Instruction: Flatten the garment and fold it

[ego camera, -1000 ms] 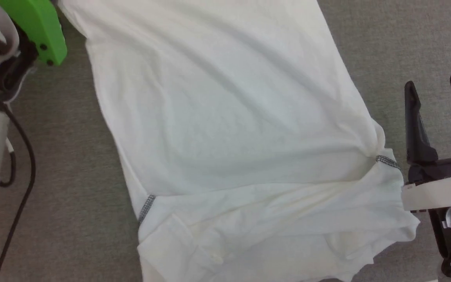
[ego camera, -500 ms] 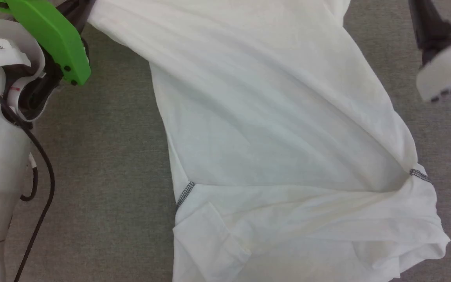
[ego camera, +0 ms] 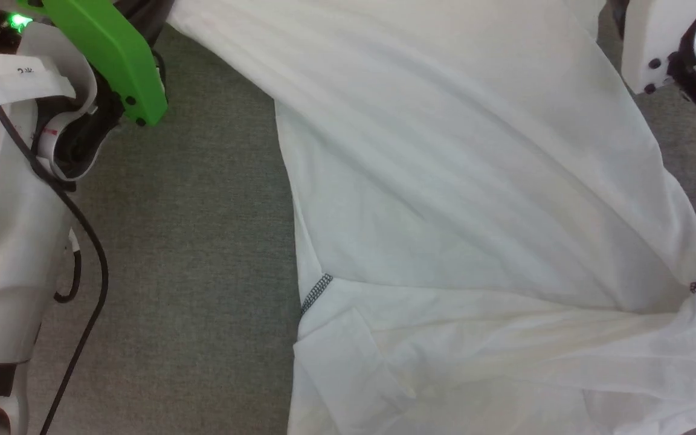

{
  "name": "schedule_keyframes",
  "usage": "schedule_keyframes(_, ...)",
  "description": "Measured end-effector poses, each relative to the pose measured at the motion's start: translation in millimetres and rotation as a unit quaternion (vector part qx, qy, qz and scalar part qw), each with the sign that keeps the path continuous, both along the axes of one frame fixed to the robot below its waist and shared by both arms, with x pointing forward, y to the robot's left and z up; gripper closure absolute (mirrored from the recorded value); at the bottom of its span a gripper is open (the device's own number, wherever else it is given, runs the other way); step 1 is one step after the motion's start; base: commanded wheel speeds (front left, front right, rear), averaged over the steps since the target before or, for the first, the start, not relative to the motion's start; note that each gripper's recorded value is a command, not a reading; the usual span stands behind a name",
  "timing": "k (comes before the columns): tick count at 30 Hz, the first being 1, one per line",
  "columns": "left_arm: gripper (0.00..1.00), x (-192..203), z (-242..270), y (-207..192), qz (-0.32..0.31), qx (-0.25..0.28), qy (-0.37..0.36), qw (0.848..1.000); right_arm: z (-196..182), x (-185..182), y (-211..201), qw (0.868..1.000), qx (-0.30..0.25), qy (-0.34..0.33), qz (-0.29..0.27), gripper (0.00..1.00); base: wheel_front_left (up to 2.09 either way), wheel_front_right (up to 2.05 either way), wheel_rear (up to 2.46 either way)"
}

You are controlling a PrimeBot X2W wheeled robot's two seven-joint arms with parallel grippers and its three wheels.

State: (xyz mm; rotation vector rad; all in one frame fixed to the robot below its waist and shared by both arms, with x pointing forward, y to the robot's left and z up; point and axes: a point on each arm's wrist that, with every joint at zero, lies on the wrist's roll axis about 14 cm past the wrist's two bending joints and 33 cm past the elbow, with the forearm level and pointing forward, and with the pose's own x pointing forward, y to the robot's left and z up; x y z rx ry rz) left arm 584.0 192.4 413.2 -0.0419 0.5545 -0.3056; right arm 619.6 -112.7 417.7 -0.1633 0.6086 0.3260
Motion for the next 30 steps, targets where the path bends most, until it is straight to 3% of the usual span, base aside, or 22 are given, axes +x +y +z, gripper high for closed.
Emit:
schedule_keyframes(10, 1.0, 0.9, -10.3, 2.8, 0.002, 0.002, 0.006, 1.0, -43.2, -6.0, 15.9, 0.998, -0.004, 0.055, 0.023, 0.02, 0.0, 0.0, 0.0)
schedule_keyframes(12, 1.0, 0.8, -13.5, 2.1, 0.001, 0.002, 0.01, 1.0, -48.1, -6.1, 18.1, 0.998, -0.001, 0.062, 0.025, 0.55, 0.0, 0.0, 0.0)
schedule_keyframes(14, 1.0, 1.2, -15.0, 1.8, 0.001, 0.003, 0.011, 1.0, -49.5, -4.5, 19.4, 0.998, 0.0, 0.066, 0.024, 0.9, 0.0, 0.0, 0.0)
schedule_keyframes(15, 1.0, 1.6, -15.2, 1.5, 0.001, 0.002, 0.011, 1.0, -50.6, -4.6, 20.0, 0.997, 0.0, 0.07, 0.024, 1.0, 0.0, 0.0, 0.0)
schedule_keyframes(22, 1.0, 2.4, -15.2, 1.4, 0.002, -0.002, 0.009, 1.0, -48.6, -2.9, 17.5, 0.998, 0.0, 0.067, 0.015, 1.0, 0.0, 0.0, 0.0)
schedule_keyframes(30, 1.0, 19.8, 27.4, 3.9, 0.02, -0.021, -0.076, 0.997, 1.3, 19.4, 0.9, 0.999, 0.009, -0.036, -0.009, 1.0, 0.0, 0.0, 0.0)
